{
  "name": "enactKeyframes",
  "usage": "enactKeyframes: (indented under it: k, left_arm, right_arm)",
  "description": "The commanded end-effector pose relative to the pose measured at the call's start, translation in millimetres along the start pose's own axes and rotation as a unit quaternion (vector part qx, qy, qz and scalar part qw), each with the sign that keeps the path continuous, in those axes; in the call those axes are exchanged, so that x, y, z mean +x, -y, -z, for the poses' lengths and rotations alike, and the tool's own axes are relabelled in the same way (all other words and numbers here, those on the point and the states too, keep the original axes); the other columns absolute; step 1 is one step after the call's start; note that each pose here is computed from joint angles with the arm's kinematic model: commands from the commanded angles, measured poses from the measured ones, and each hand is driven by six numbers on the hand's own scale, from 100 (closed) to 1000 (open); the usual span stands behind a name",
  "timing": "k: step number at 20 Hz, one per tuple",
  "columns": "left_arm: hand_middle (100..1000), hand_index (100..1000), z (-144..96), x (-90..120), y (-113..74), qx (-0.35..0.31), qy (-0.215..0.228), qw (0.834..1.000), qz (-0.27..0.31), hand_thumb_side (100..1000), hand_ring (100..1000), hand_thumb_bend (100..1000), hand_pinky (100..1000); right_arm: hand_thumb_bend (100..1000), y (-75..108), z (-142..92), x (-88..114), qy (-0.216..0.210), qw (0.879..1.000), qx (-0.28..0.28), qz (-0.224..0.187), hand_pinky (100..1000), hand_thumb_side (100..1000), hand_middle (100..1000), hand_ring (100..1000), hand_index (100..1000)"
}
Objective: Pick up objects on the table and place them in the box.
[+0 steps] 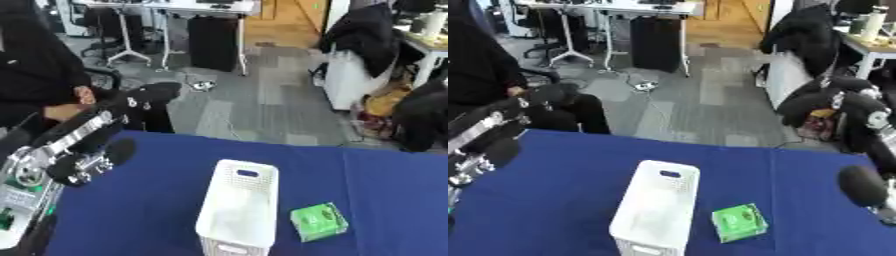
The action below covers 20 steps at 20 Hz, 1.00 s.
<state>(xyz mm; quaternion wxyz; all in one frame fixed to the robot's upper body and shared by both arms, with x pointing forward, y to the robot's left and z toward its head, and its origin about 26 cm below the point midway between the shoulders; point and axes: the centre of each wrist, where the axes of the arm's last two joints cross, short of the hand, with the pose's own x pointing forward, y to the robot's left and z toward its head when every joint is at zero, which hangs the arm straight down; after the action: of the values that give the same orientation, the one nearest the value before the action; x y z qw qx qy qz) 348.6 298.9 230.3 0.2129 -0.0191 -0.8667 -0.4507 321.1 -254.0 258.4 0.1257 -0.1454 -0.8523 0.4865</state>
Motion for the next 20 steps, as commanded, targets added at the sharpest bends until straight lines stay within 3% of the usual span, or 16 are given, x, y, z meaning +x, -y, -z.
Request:
enactKeyframes:
  k: [1, 4, 8, 10, 11, 13, 18, 20]
  left_arm:
    - [1000, 1000, -1, 5, -11.0, -0.099, 0.077, 0.989, 0.081, 880, 1000, 100, 994]
    - [1000, 1000, -2, 5, -11.8, -0.098, 0.075, 0.989, 0.082, 882, 1000, 100, 994]
    - [1000, 1000, -2, 4, -11.4, -0.101, 0.072, 0.989, 0.084, 884, 1000, 100, 995]
    - [1000, 1000, -2, 4, -11.3, -0.103, 0.071, 0.989, 0.084, 884, 1000, 100, 995]
    - [1000, 1000, -2, 4, -11.3, -0.103, 0.071, 0.989, 0.084, 885, 1000, 100, 995]
    - [1000, 1000, -2, 4, -11.2, -0.105, 0.071, 0.988, 0.084, 885, 1000, 100, 996]
    - [1000, 1000, -2, 4, -10.8, -0.108, 0.071, 0.988, 0.084, 885, 1000, 100, 996]
    - [1000, 1000, -2, 4, -10.5, -0.11, 0.072, 0.988, 0.084, 885, 1000, 100, 996]
  right_arm:
    - [569, 5.7, -3, -14, -0.016, 0.996, 0.062, -0.057, 515, 1000, 698, 595, 852]
    - [577, 1.6, -9, -31, -0.033, 0.99, 0.11, -0.084, 543, 1000, 718, 617, 867]
    - [583, 1.0, -14, -47, -0.038, 0.976, 0.173, -0.124, 644, 1000, 788, 706, 876]
    - [584, 1.5, -16, -52, -0.036, 0.97, 0.196, -0.139, 648, 1000, 790, 709, 876]
    - [597, 2.1, -17, -54, -0.034, 0.967, 0.205, -0.146, 711, 1000, 827, 758, 883]
    - [621, 4.5, -17, -57, -0.031, 0.959, 0.228, -0.164, 742, 1000, 848, 784, 889]
    - [674, 7.4, -14, -63, -0.019, 0.945, 0.26, -0.196, 777, 1000, 874, 814, 899]
    - [648, 5.7, -13, -67, -0.017, 0.942, 0.267, -0.203, 784, 1000, 878, 820, 900]
